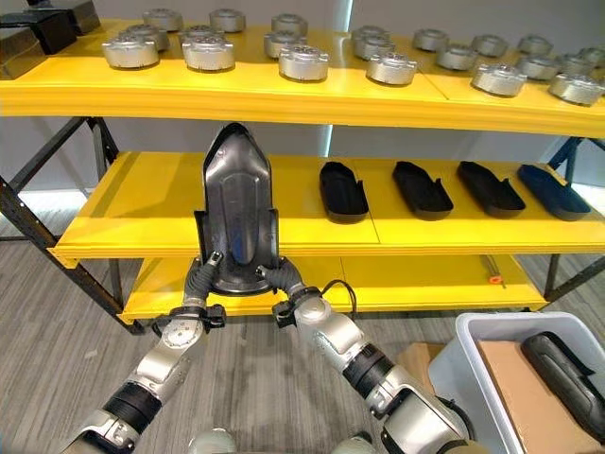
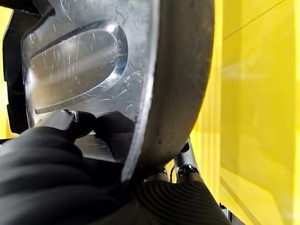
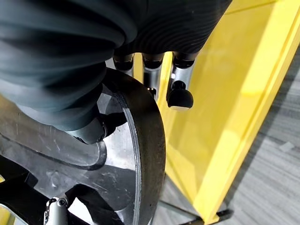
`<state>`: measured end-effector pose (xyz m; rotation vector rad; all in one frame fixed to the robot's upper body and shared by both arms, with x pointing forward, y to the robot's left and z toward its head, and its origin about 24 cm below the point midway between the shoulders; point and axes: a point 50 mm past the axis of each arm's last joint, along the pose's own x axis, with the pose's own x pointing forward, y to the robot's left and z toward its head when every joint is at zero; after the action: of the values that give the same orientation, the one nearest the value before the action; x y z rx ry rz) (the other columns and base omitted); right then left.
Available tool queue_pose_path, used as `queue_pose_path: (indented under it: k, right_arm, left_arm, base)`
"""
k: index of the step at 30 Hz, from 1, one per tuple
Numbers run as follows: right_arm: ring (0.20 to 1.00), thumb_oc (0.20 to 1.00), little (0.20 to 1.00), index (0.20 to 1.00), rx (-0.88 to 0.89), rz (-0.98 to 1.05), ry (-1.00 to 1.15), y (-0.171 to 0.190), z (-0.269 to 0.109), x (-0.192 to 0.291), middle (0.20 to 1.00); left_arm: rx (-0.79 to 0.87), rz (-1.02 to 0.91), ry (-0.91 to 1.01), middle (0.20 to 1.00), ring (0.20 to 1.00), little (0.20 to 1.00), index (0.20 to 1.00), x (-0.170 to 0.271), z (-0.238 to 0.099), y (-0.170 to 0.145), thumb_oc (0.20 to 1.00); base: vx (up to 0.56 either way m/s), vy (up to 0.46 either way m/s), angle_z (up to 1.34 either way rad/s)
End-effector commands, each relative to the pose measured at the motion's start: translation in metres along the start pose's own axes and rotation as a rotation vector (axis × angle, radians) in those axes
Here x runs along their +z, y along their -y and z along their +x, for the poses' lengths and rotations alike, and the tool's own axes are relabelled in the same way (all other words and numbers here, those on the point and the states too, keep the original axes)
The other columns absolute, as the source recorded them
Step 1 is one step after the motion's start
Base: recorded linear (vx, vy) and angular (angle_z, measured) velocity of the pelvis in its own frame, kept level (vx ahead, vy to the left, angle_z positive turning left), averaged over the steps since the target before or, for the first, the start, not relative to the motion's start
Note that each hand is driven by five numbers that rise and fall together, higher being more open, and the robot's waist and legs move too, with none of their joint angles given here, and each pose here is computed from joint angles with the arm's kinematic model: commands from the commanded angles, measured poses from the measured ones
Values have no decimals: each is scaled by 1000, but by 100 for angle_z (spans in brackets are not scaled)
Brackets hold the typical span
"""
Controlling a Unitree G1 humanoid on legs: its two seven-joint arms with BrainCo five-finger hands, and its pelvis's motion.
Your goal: Move parts from the plastic box to the shelf.
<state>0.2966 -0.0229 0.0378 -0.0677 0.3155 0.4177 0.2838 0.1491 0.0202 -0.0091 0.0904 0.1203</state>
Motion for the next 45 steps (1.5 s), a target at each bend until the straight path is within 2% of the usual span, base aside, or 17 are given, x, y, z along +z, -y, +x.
queue_pose_path:
  k: [1,8,23,36,45]
  right_arm:
    - [200,200,200,200,385,37,243,-88,-13,59,200]
    - [200,200,200,200,396,21,281,-79,-12,71,200]
    - [200,200,200,200,370,-113,262,-65,-1,87,200]
    - [200,200,200,200,330,-76,181,-56,4,64,200]
    - [200,200,200,200,262,-8,205,-60,5,60,200]
  left_arm:
    - [-206,-121,181,200,200,200,200,58,12,67,200]
    - [-182,-101,237,200,200,200,200,67,6,78,200]
    - [-211,-172,203,200,200,200,200,58,11,72,200]
    - [-236,-193,150,200,200,200,200,40,12,72,200]
    - [-318,-86,155,200,200,200,200,42,17,89,200]
  base:
    - [215,-113,21]
    - [241,-163,36]
    - [169,-53,38]
    - [194,278,5]
    - [225,330,5]
